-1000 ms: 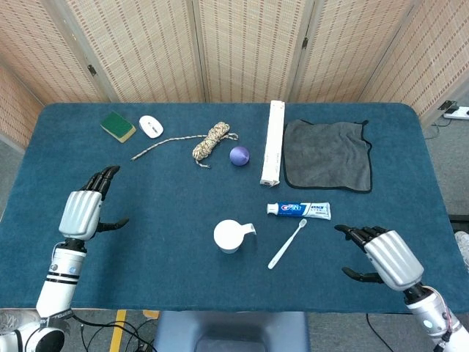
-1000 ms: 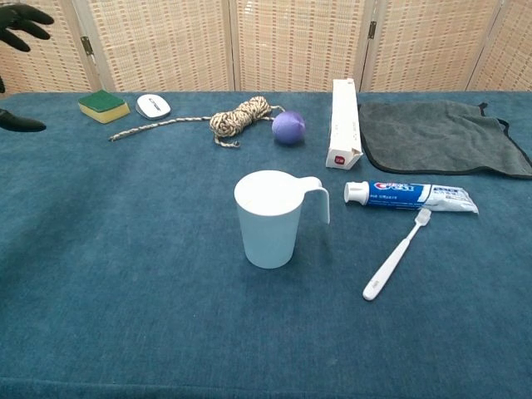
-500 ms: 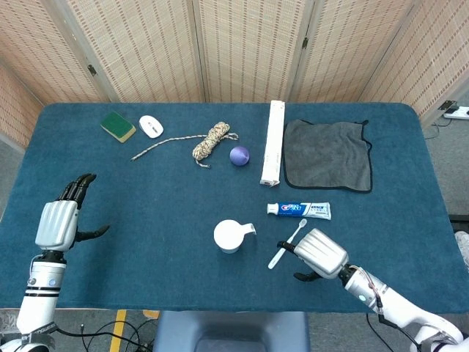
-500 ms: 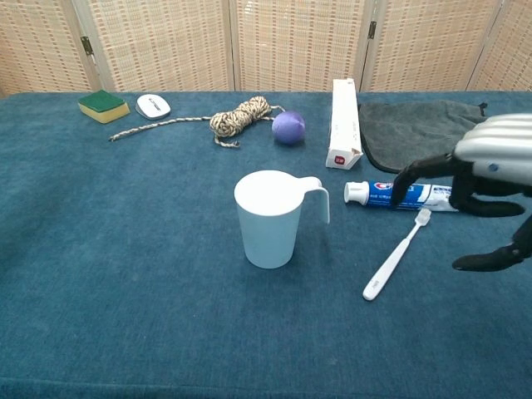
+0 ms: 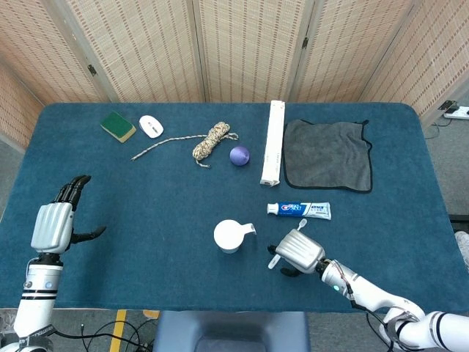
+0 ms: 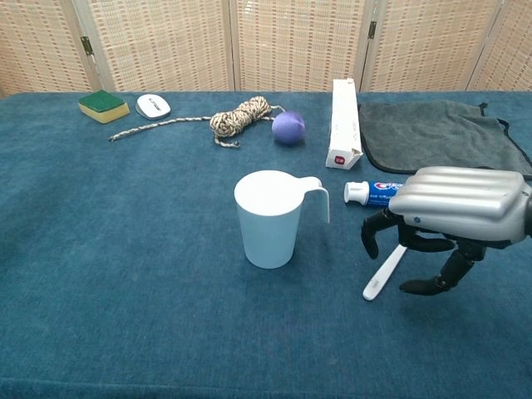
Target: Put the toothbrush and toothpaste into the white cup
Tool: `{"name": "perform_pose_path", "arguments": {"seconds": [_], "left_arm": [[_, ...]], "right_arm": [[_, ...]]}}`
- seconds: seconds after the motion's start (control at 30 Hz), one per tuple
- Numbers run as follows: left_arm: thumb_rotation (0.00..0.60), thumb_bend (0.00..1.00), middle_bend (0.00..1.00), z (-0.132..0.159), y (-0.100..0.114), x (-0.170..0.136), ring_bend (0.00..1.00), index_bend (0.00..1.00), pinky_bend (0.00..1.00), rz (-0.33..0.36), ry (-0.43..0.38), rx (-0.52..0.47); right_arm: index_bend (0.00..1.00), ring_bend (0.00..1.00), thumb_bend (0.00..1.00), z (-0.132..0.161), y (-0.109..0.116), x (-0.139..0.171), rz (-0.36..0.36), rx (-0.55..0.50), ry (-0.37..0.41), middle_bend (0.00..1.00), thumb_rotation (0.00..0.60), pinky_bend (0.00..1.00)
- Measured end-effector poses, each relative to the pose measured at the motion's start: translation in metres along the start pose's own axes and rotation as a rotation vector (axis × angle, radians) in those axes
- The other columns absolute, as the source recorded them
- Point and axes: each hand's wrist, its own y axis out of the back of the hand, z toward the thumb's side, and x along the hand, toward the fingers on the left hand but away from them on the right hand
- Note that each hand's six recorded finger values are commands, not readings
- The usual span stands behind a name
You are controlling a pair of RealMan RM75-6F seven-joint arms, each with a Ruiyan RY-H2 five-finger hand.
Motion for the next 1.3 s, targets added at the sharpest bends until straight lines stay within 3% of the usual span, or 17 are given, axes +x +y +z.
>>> {"name": "perform_pose_path", "arguments": {"seconds": [0.3,0.67,1.3], "left_arm": [[0.600,0.12,0.15,-0.002,-0.002,0.000,0.19,0.13,0.45,-0.002,0.005,0.001],[0.600,0.12,0.15,-0.011,-0.001,0.000,0.19,0.12,0.45,0.008,0.028,0.000],[0.600,0.12,0.15,-0.018,-0.002,-0.003,0.19,0.12,0.45,0.003,0.045,-0.004]], "right_arm": [[0.48,1.00,0.27,0.002,-0.018,-0.008,0.015,0.017,0.011,0.92,0.600,0.98],[0.49,1.00,0.29,0.007,-0.018,-0.022,-0.018,0.024,0.028,0.92,0.600,0.98],[0.55,1.00,0.32,0.007,-0.030,-0.022,0.007,0.046,0.029,0.92,0.600,0.98]]}}
